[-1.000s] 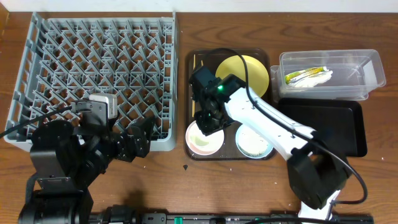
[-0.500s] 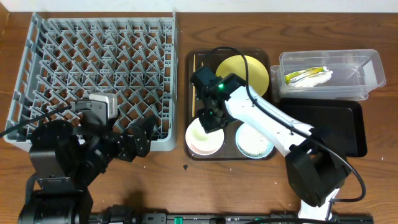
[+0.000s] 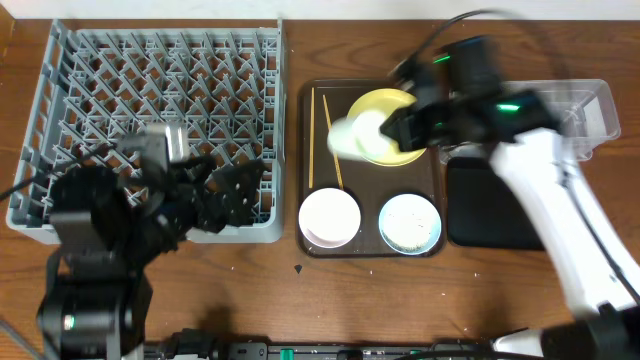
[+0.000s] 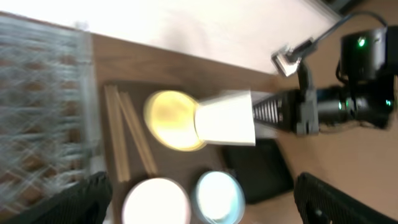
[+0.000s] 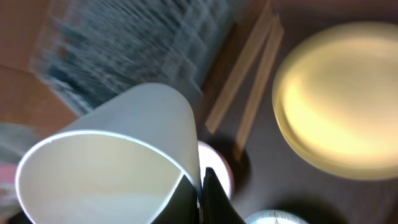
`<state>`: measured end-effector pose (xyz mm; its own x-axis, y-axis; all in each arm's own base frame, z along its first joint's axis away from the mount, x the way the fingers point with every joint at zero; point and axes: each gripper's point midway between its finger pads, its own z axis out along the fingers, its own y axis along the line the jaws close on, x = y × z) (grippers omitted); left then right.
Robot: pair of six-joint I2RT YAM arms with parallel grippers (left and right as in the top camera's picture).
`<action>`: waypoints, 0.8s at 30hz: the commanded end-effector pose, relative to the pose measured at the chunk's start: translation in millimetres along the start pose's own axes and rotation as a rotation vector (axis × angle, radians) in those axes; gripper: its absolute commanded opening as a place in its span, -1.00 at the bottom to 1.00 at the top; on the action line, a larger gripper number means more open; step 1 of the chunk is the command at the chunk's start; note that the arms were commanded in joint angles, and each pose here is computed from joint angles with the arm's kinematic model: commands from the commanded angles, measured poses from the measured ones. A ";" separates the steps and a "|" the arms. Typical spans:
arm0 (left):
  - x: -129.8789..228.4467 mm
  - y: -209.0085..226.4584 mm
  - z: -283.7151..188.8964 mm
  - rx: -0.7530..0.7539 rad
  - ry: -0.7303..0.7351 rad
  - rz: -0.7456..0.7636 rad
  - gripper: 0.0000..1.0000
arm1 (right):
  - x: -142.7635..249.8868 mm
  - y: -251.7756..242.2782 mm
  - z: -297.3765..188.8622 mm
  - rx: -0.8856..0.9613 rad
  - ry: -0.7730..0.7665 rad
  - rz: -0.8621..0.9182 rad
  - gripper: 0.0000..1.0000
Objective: Sort waste into correct bins and load items into the dishwasher
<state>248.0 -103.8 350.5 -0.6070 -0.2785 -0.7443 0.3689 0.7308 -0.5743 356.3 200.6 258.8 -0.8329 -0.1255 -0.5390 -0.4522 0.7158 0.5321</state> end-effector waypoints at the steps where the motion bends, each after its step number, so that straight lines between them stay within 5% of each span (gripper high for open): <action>1: 5.7 -50.3 2.1 0.334 0.120 -0.059 0.88 | -11.3 66.9 -38.7 -0.395 -0.078 -0.170 -0.98; 5: 6.6 -77.2 -0.9 0.594 0.220 -0.050 0.86 | -6.3 104.3 -58.5 -0.622 -0.105 -0.309 -0.98; 11: 9.7 -76.1 4.4 0.676 0.290 -0.101 0.86 | 6.7 140.6 -79.4 -0.857 -0.141 -0.480 -0.98; 24: 16.0 -88.3 -3.0 0.759 0.337 -0.101 0.82 | 18.4 177.1 -54.6 -0.856 -0.107 -0.602 -0.98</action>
<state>218.1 -166.2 379.5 -0.8001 -0.0722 -0.5955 0.5841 0.1327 -0.8008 250.3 275.3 378.9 -0.3984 -0.1903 -0.8972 -0.8885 -0.1625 0.4290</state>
